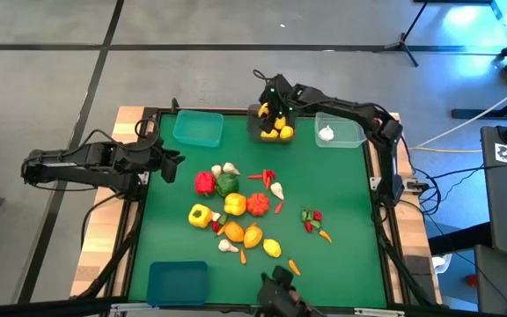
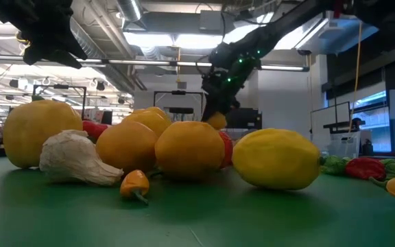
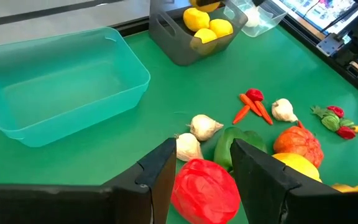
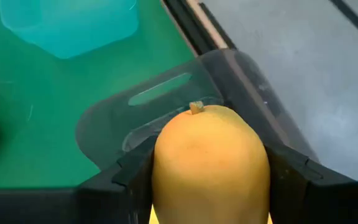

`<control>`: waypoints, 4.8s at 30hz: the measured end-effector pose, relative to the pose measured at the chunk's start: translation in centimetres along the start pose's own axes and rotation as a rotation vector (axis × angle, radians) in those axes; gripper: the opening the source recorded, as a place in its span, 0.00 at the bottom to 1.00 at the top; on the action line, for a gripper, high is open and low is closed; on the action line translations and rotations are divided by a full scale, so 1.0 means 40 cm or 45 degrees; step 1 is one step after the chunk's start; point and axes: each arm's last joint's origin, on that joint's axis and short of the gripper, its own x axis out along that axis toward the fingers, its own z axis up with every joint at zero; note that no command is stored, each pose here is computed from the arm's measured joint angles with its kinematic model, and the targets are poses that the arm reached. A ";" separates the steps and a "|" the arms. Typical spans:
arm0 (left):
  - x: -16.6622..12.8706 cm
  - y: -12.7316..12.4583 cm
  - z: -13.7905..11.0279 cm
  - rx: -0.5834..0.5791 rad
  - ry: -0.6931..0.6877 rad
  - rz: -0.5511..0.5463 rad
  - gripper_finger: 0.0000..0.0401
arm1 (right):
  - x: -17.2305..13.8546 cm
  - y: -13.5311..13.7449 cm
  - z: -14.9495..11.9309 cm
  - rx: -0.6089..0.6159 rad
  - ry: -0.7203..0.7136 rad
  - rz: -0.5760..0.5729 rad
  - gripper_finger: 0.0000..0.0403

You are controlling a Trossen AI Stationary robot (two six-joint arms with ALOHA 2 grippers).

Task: Sort produce into baskets
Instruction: Put the yellow lemon into the black bin

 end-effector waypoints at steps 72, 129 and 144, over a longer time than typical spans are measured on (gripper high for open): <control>0.000 0.002 -0.001 0.004 -0.006 0.020 0.38 | -0.150 0.850 -0.239 -1.047 0.192 0.868 0.73; 0.000 0.008 -0.009 -0.005 0.044 0.039 0.38 | -0.051 0.761 -0.225 -1.017 0.470 0.562 0.50; 0.000 0.008 -0.009 -0.005 0.044 0.039 0.38 | -0.171 0.365 0.056 -0.675 0.088 0.111 0.51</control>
